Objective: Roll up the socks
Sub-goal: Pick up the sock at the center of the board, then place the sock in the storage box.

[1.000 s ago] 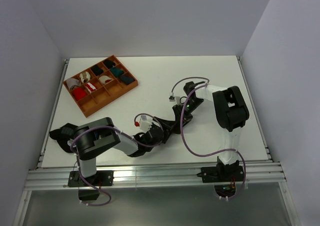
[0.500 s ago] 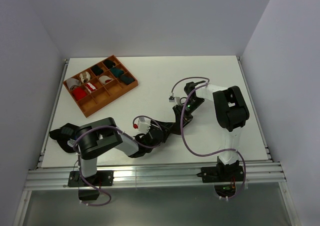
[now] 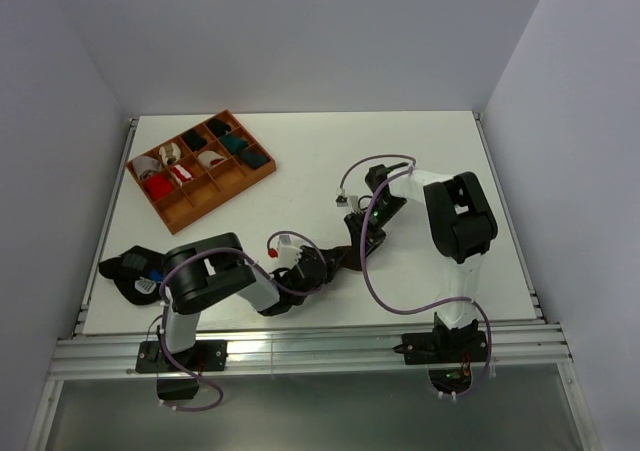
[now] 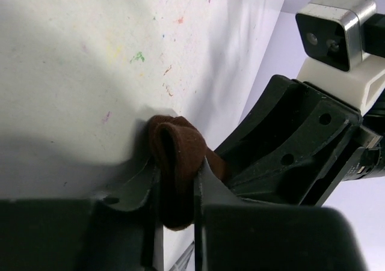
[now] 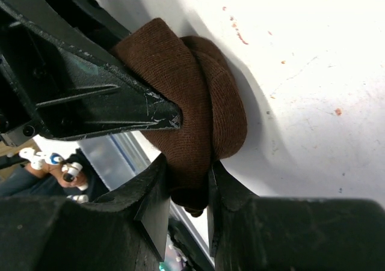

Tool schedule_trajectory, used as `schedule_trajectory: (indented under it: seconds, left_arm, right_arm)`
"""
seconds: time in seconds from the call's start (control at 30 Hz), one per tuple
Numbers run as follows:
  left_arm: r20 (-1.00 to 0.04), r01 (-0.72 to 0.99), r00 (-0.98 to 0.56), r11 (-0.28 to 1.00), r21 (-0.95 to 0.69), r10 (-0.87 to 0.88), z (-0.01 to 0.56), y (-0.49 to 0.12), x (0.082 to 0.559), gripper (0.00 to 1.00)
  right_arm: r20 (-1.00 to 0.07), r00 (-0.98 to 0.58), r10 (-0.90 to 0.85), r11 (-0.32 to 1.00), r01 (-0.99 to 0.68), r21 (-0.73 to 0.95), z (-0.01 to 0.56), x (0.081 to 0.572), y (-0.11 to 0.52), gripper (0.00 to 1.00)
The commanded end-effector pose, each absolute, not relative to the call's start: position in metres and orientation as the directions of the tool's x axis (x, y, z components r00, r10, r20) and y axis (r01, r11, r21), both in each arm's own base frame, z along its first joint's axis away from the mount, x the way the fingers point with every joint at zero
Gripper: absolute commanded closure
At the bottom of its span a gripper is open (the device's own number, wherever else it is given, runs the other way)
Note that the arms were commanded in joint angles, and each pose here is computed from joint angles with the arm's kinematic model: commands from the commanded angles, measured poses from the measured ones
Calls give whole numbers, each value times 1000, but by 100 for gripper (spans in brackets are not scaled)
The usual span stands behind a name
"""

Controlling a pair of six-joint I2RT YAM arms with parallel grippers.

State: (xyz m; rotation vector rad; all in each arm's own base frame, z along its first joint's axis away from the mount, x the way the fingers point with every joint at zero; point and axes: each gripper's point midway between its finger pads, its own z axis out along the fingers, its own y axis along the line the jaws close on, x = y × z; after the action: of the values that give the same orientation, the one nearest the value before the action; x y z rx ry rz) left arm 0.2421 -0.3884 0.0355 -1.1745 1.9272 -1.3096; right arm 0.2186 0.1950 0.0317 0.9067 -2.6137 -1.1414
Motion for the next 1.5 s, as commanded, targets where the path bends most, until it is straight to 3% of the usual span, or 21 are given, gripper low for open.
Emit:
schedule_trajectory:
  seconds: [0.0, 0.17, 0.2, 0.4, 0.53, 0.7, 0.83, 1.03, 1.27, 1.47]
  left_arm:
    - [18, -364, -518, 201, -910, -855, 19, -383, 239, 100]
    - [-1, -338, -544, 221, -915, -839, 18, -375, 242, 100]
    - [4, -325, -556, 213, -921, -831, 23, -376, 242, 100]
    - [-49, -296, -567, 260, -919, -822, 27, -355, 250, 100]
    - [-74, -194, -585, 228, -954, -808, 60, -344, 259, 100]
    - [-227, -20, -619, 303, -953, -752, 112, -323, 284, 100]
    - [-372, 113, -557, 376, -920, -743, 171, -280, 350, 100]
    - [-508, 185, -498, 486, -854, -703, 221, -195, 432, 100]
    - [-594, 129, -453, 610, -782, -665, 207, -114, 479, 100]
    - [-549, 52, -466, 597, -800, -694, 164, -80, 496, 100]
  right_arm:
    - [-171, -790, -588, 480, -511, 713, 56, 215, 205, 99]
    - [-208, -773, -600, 479, -555, 680, 61, 219, 201, 69]
    - [-213, -772, -599, 485, -562, 670, 61, 220, 200, 59]
    - [-317, -764, -561, 544, -630, 554, 79, 246, 183, 37]
    - [-378, -771, -512, 590, -636, 498, 100, 264, 162, 34]
    - [-449, -763, -464, 610, -643, 463, 124, 282, 137, 33]
    - [-504, -748, -433, 648, -646, 403, 138, 298, 118, 33]
    - [-568, -704, -427, 674, -666, 319, 151, 305, 105, 33]
    - [-598, -682, -421, 687, -670, 281, 148, 299, 100, 33]
    - [-591, -687, -422, 685, -669, 288, 138, 295, 98, 33]
